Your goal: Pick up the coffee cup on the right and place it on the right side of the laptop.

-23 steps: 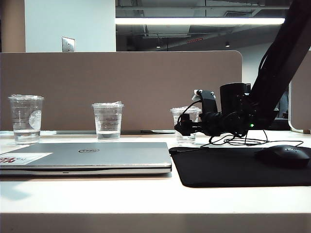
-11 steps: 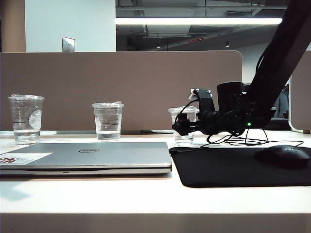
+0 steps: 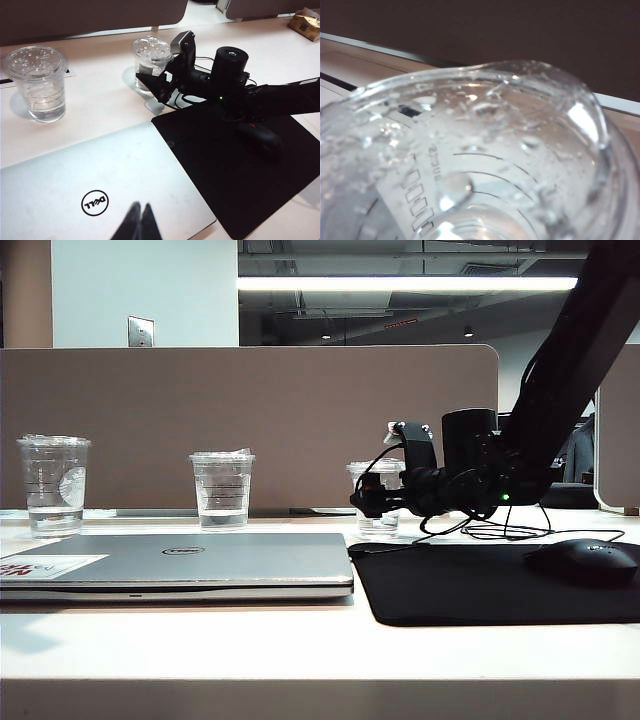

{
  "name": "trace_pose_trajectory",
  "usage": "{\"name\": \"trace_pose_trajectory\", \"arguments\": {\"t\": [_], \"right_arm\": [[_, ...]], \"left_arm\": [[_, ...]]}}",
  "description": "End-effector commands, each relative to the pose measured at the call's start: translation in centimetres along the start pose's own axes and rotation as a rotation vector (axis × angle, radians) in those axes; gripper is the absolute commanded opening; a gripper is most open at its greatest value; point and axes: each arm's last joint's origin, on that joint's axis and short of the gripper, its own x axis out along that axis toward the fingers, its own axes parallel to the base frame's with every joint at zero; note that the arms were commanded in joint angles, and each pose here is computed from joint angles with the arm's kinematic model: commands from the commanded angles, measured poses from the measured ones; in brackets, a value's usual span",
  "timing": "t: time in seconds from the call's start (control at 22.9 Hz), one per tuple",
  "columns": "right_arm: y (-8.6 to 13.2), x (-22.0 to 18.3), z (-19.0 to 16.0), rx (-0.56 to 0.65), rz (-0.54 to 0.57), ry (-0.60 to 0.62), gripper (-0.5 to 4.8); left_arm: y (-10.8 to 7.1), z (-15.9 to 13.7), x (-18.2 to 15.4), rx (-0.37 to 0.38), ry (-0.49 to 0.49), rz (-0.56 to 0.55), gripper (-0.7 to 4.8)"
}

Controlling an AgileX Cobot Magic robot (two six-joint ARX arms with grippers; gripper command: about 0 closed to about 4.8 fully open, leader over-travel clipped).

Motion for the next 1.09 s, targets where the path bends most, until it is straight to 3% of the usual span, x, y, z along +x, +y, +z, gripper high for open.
{"name": "trace_pose_trajectory", "arguments": {"t": [0.04,0.26,0.48,0.52,0.57,1.09], "right_arm": [[0.1,0.1,0.3,-0.012,-0.002,-0.025,4.79],[0.1,0.1,0.3,-0.011,-0.005,-0.024,4.79],[0.1,0.1,0.3,-0.012,-0.004,-0.025,3.34],[0.1,0.1,0.3,-0.011,-0.004,-0.025,2.73],[0.1,0.1,0.3,-0.011,-0.004,-0.025,2.44],[0.1,-0.2,2.3,-0.002,0.007,-0.053,2.42]], "left_arm": [[0.0,0.1,-0.1,-0.001,-0.009,-0.005,-0.05],[0.0,0.1,-0.1,-0.001,-0.010,-0.005,-0.05],[0.0,0.1,-0.1,-0.001,-0.009,-0.005,-0.05],[0.0,0.1,-0.1,-0.001,-0.009,-0.005,-0.05],[0.0,0.1,-0.1,-0.001,-0.010,-0.005,-0.05],[0.0,0.1,-0.1,-0.001,-0.010,-0.005,-0.05]]}}
